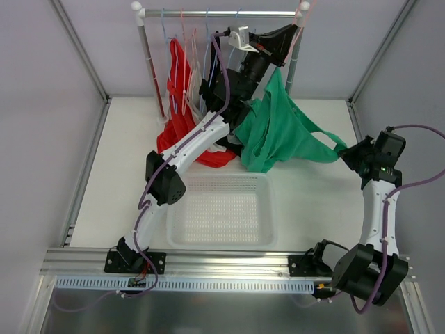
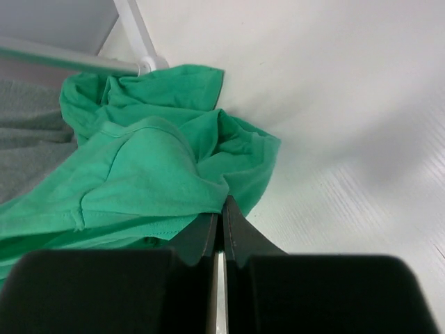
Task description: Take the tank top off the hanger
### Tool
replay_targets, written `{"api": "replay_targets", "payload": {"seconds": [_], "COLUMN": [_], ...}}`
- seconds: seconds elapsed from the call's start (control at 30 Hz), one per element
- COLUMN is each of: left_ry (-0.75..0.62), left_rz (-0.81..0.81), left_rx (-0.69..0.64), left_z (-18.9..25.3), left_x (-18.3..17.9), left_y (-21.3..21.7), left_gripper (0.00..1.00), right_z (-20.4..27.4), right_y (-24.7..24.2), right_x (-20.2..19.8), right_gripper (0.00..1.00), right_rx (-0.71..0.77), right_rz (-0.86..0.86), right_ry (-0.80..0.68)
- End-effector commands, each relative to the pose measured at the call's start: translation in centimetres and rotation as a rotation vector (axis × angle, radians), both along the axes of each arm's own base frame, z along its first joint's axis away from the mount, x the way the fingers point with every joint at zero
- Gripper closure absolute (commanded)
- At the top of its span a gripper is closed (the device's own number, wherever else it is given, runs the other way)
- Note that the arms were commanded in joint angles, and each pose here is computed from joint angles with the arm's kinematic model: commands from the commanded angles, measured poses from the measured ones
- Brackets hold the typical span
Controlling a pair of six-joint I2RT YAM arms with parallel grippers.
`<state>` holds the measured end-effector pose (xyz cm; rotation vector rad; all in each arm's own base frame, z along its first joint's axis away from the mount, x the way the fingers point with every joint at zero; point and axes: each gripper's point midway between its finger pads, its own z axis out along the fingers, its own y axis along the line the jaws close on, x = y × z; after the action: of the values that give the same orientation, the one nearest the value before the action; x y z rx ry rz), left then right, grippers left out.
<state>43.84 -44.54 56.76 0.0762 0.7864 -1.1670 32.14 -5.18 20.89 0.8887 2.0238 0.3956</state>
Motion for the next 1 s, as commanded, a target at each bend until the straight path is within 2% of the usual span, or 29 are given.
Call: {"api": "replay_targets", "payload": {"seconds": [0.0, 0.2, 0.3, 0.53, 0.67, 0.87, 0.9, 0.97], "left_ry": [-0.141, -0.238, -0.308, -0.328, -0.345, -0.253, -0.246, -0.225], "left_rz": [0.181, 0.192, 0.187, 0.124, 0.129, 0.093, 0.085, 0.087], "left_rx": [-0.172, -0.050, -0.074, -0.046, -0.072, -0.081, -0.082, -0.051], "left_z": [6.8, 7.2, 7.6, 8.0, 8.9, 8.3, 8.3, 7.8], "left_x": [-1.9, -3.4, -5.0, -7.8, -9.2, -7.9, -7.8, -7.4], "left_y": [7.5, 6.8, 7.4, 7.8, 9.1, 8.4, 8.3, 7.5], "left_gripper": [1.00, 1.00, 1.00, 1.00, 1.00, 1.00, 1.00, 1.00], "right_z": [1.8, 1.0, -1.2, -3.8, -5.0, -4.9, -3.6, -4.2], "right_y": [-2.7, -6.7, -8.3, -8.5, -7.4, -4.5, -4.1, -4.2], "right_x": [0.3, -2.6, -4.7, -4.6, -3.4, -0.3, 0.6, -0.1], "right_gripper": [1.00, 1.00, 1.00, 1.00, 1.00, 1.00, 1.00, 1.00], "right_rx": [-0.028, -0.078, -0.102, -0.082, -0.048, 0.065, 0.066, 0.061], "right_rz": [-0.150, -0.407, -0.542, -0.516, -0.426, -0.239, -0.185, -0.193], "right_ry": [-0.052, -0.043, 0.005, 0.079, 0.083, -0.012, -0.051, 0.027]}}
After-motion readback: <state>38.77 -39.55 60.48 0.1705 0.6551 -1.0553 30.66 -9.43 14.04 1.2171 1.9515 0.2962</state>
